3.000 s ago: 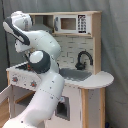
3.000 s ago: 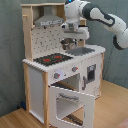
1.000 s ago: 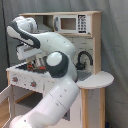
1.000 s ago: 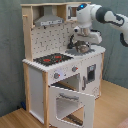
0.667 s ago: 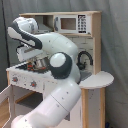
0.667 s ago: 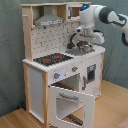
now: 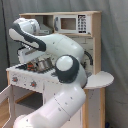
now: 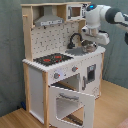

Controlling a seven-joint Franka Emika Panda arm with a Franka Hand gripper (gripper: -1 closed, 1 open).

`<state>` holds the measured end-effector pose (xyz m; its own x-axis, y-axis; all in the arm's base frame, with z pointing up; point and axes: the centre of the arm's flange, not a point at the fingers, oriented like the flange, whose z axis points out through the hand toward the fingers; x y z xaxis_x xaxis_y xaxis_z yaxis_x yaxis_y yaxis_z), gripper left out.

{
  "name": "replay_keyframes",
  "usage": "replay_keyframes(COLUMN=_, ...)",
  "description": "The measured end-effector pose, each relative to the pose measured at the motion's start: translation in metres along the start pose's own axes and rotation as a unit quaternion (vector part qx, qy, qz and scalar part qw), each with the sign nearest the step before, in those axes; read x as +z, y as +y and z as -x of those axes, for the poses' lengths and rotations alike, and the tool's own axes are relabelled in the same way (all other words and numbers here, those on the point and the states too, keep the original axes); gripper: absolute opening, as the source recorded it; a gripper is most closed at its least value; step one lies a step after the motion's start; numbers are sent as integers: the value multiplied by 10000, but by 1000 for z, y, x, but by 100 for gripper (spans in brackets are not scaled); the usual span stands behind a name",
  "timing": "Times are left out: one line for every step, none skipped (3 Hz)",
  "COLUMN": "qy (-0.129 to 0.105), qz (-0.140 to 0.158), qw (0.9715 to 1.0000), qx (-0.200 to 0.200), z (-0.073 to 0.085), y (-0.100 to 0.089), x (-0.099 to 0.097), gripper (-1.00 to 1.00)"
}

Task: Play with the kitchen

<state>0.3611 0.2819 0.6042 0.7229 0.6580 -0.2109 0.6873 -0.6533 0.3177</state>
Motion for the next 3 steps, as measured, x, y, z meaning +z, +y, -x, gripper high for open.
replay_keyframes(qy=78, qz=24, qw=9999, qx=98, z=16, y=4, x=5, gripper=-100)
replay_keyframes(qy=211, qz=27, qw=9995, qx=235, z=35, y=10, x=11, gripper=-100)
replay_keyframes(qy=395, qz=-31, qw=9984, qx=392, z=47, y=22, x=18, gripper=-100)
